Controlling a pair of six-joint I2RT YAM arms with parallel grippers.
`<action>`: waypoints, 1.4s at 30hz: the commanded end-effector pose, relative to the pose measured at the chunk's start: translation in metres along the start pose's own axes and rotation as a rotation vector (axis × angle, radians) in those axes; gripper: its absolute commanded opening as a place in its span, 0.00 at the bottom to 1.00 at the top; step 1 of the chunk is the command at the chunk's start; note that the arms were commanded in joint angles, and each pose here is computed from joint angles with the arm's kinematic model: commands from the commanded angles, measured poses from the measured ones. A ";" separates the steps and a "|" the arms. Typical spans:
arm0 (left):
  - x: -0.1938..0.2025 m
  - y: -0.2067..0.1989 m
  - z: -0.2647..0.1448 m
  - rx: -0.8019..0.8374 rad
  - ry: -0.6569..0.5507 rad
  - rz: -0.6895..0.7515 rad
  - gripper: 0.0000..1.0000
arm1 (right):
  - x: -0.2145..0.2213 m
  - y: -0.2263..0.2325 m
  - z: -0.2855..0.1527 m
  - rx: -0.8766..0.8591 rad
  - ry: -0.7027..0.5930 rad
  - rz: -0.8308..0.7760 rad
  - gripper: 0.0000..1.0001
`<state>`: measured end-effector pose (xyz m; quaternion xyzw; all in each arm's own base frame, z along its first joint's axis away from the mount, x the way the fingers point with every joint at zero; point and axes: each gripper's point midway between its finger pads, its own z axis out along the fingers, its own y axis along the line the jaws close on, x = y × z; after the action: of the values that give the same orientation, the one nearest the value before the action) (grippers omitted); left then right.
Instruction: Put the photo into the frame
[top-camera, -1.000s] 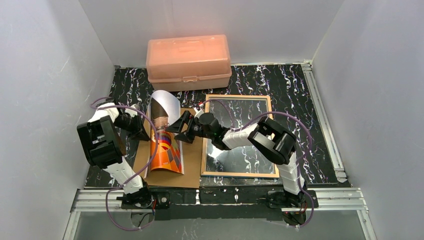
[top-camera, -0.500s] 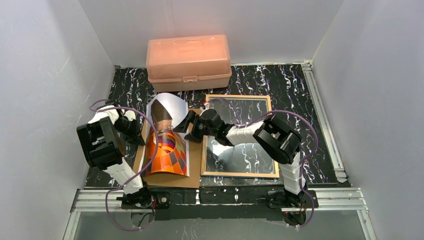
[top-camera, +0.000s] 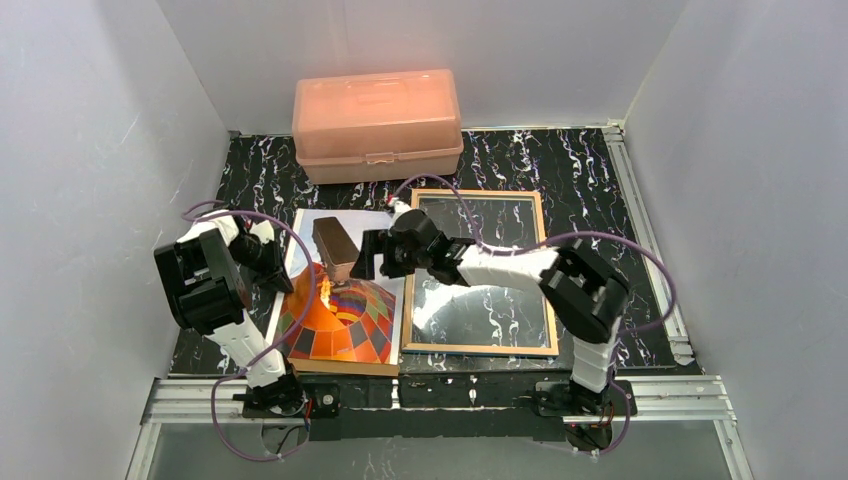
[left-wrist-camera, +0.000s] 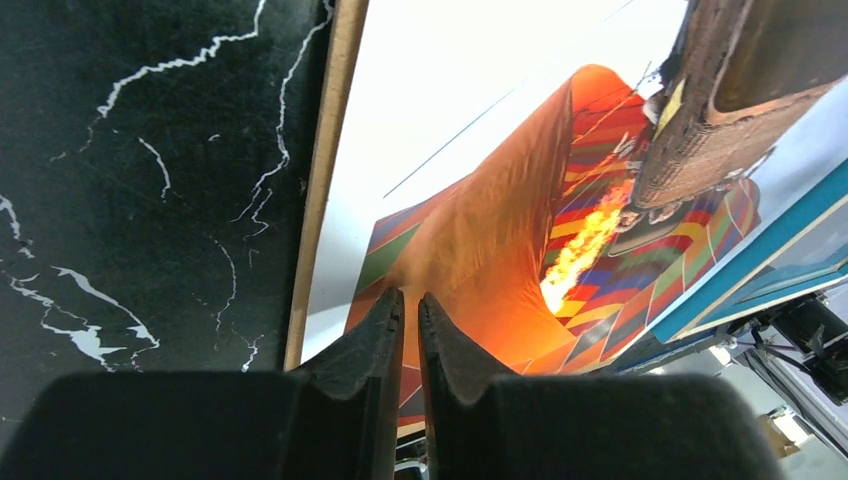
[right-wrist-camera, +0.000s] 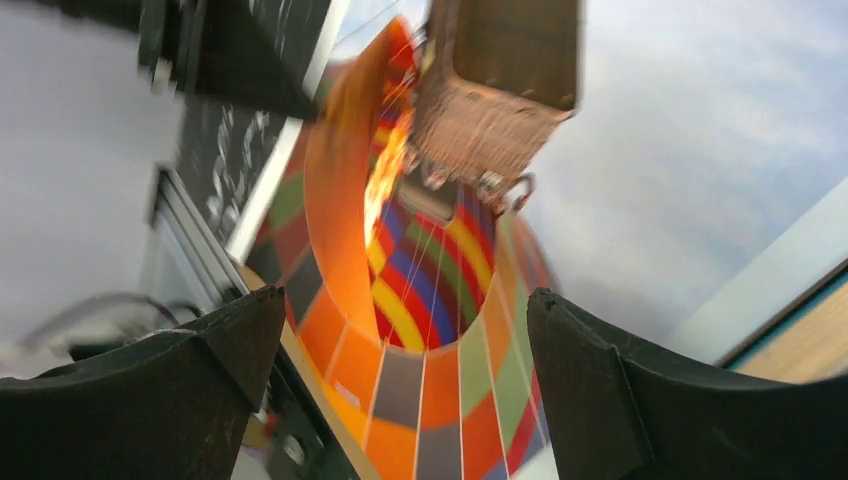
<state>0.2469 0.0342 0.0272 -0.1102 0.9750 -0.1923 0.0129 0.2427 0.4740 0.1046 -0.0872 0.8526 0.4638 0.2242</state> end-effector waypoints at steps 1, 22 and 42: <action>-0.001 -0.010 -0.007 0.055 0.004 0.019 0.10 | 0.021 0.034 -0.051 0.112 0.037 -0.639 0.99; -0.025 -0.007 -0.064 -0.044 -0.113 0.142 0.16 | -0.001 0.010 -0.052 0.307 -0.050 -0.568 0.99; -0.034 -0.002 -0.048 -0.156 -0.108 0.228 0.25 | -0.074 -0.083 0.041 0.478 -0.052 -0.214 0.99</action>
<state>0.2745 0.0640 0.0697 -0.0366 0.9891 -0.1236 0.0711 0.3299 0.4751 0.0493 -0.1547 0.9107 0.2354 0.3021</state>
